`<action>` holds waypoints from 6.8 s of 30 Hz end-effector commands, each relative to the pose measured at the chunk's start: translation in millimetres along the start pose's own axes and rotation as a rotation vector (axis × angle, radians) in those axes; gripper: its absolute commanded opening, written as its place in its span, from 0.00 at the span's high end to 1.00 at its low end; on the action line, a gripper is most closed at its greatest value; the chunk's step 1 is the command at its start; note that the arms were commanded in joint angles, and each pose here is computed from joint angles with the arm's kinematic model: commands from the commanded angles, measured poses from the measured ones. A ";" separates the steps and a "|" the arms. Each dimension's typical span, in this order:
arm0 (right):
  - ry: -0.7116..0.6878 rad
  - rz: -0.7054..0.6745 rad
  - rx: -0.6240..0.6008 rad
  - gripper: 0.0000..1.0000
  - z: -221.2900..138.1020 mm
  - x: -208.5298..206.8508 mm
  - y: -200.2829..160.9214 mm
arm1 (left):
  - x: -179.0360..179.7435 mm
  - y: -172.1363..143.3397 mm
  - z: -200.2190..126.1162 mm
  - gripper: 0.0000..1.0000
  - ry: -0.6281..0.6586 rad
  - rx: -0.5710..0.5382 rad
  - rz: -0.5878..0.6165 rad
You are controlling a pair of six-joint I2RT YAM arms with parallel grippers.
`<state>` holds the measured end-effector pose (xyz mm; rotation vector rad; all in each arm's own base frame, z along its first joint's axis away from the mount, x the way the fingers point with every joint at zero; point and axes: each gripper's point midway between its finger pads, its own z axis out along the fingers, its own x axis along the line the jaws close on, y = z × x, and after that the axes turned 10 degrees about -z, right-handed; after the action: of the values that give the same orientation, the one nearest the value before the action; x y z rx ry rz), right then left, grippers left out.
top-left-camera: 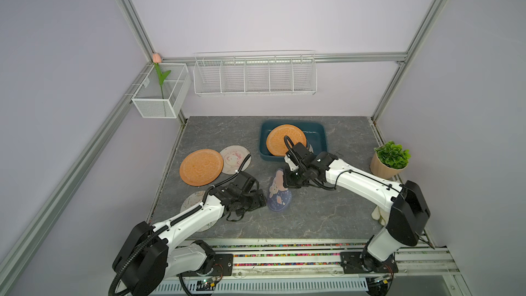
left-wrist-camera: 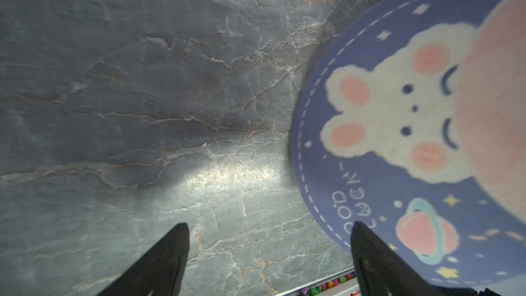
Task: Put the coasters into the storage box
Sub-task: Pick up the coaster from the center of the board, then place the coaster in the storage box, then move the coaster to the center of the board.
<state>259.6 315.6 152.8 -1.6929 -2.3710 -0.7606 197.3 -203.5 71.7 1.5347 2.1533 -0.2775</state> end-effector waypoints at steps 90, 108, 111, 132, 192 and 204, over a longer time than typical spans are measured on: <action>0.113 -0.073 -0.006 0.01 -35.1 -65.7 118.1 | 285.3 121.3 -136.7 0.36 0.559 -0.613 -1.014; 0.123 -0.084 -0.031 0.02 -44.6 -60.4 121.5 | 319.6 125.5 -94.4 0.38 0.540 -0.502 -1.088; 0.120 -0.082 -0.035 0.02 -45.3 -61.4 121.6 | 317.4 128.6 -90.5 0.35 0.532 -0.453 -1.073; 0.124 -0.075 -0.098 0.03 -52.8 -61.1 125.9 | 272.0 98.0 -47.2 0.30 0.419 -0.249 -0.970; 0.113 0.022 0.140 0.02 36.2 -42.9 -27.2 | 71.7 31.7 36.1 0.30 0.244 0.035 -0.243; 0.042 -0.021 0.199 0.11 86.0 -32.5 -51.1 | 68.1 17.0 47.7 0.33 0.238 0.081 -0.187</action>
<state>238.3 314.8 61.4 -1.5179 -2.3379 -0.5544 237.9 -172.6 27.9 1.3965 2.4035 -0.2319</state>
